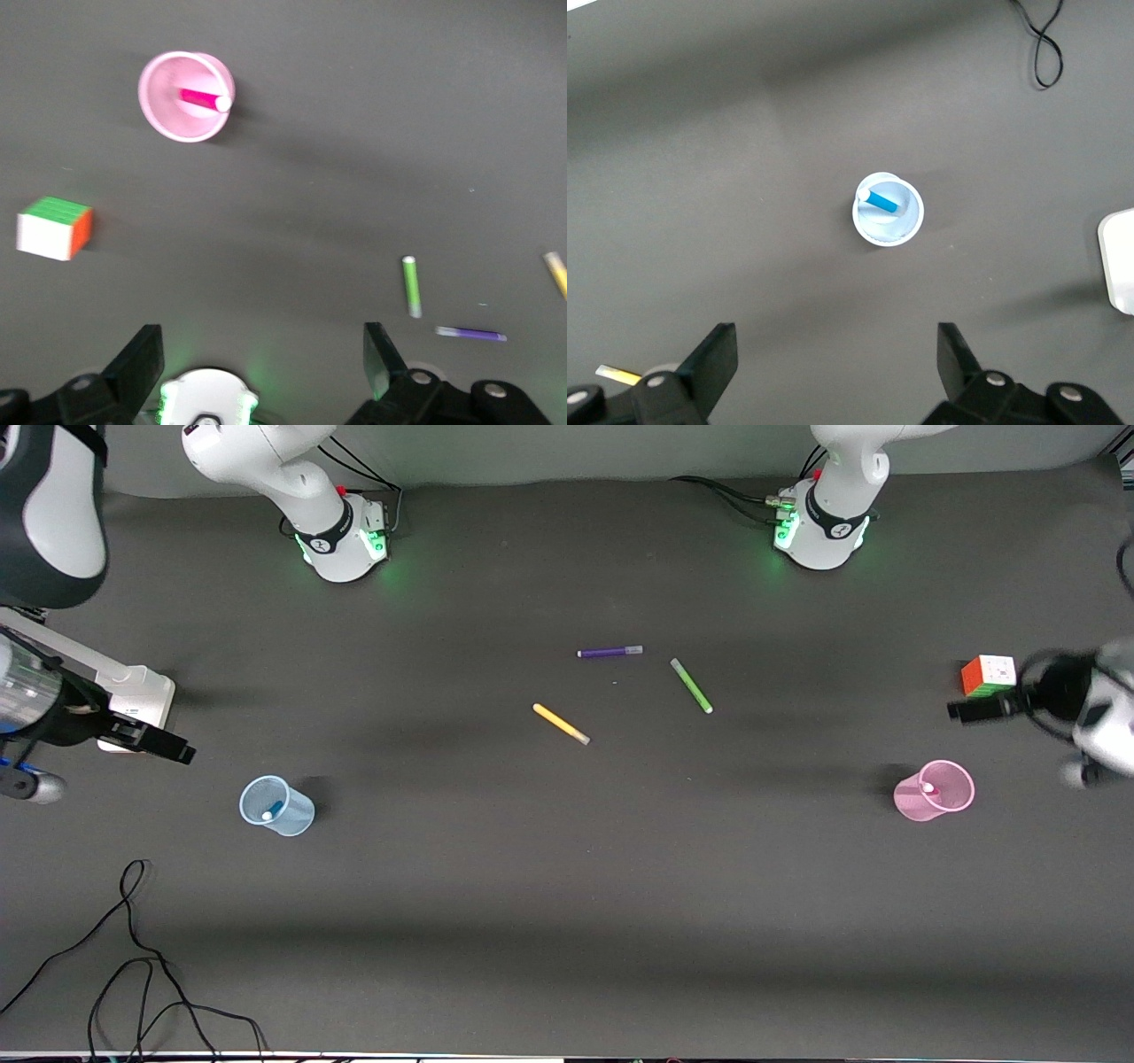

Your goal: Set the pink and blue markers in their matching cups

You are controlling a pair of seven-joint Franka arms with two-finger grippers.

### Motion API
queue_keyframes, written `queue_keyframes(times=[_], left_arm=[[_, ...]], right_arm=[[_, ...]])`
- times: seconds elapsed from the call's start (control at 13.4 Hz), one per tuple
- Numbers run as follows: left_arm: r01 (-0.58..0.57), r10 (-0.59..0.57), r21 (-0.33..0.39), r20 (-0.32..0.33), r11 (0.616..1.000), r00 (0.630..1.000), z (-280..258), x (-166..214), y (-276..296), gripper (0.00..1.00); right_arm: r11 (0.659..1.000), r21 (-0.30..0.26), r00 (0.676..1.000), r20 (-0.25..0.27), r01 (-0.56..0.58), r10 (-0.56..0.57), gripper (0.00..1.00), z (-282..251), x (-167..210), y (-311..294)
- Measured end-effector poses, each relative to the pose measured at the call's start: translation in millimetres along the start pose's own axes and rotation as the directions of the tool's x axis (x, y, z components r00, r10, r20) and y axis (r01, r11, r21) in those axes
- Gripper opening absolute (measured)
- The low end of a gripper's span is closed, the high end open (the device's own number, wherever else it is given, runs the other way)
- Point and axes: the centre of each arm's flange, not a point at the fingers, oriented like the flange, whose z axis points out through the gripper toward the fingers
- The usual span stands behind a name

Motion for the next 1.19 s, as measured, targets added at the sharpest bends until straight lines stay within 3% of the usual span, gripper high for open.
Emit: queue_keyframes(times=[0.3, 0.82, 1.19], left_arm=[[-0.024, 0.034, 0.085, -0.119, 0.996, 0.992, -44.3, -51.2, 3.6, 1.00], [-0.059, 0.076, 0.096, -0.190, 0.994, 0.979, -41.0, -68.0, 21.3, 1.00], [-0.080, 0.098, 0.096, -0.205, 0.992, 0.974, -40.1, -87.0, 24.9, 1.00]], right_arm=[[1.000, 0.010, 1.000, 0.000, -0.010, 0.010, 1.00, -8.4, -2.5, 8.6], [0.999, 0.029, 1.000, -0.007, -0.017, 0.017, 1.00, -26.7, -8.9, 19.4], [0.998, 0.055, 1.000, -0.006, -0.005, 0.005, 1.00, -49.9, -22.0, 24.3]])
